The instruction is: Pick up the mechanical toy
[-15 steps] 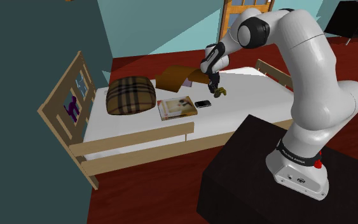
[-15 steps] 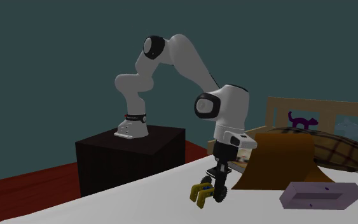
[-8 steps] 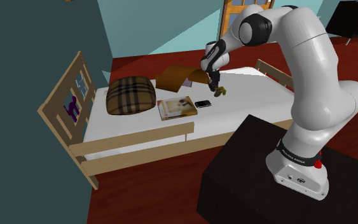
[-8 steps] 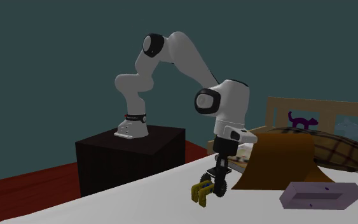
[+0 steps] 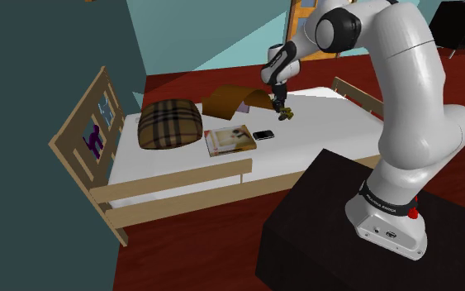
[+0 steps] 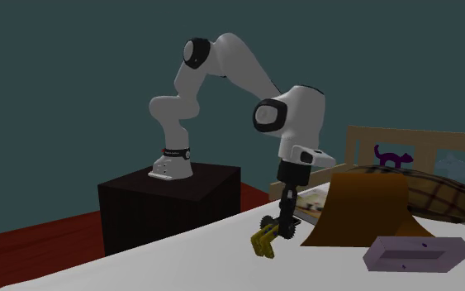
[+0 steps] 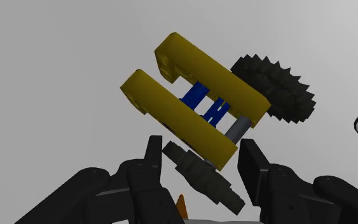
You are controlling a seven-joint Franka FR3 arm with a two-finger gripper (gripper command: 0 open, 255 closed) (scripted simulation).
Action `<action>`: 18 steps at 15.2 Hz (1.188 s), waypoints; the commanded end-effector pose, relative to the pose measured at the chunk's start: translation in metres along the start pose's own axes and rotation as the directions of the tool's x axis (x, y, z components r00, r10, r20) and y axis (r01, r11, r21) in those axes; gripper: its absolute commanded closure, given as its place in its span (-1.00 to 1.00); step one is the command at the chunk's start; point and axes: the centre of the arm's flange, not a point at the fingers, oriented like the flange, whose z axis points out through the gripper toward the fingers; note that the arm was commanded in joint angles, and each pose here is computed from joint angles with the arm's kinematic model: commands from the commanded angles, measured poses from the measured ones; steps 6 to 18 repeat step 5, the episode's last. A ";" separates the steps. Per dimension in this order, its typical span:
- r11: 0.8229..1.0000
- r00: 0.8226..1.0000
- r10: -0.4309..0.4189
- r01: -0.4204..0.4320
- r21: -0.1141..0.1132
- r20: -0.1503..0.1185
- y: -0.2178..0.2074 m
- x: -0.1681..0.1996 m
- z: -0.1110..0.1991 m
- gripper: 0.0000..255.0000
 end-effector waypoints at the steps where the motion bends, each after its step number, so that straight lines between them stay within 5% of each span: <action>1: 1.000 1.000 0.000 0.000 0.000 0.000 0.002 -0.002 -0.011 1.00; 18: 1.000 1.000 0.000 0.000 0.000 0.000 0.004 -0.003 -0.022 1.00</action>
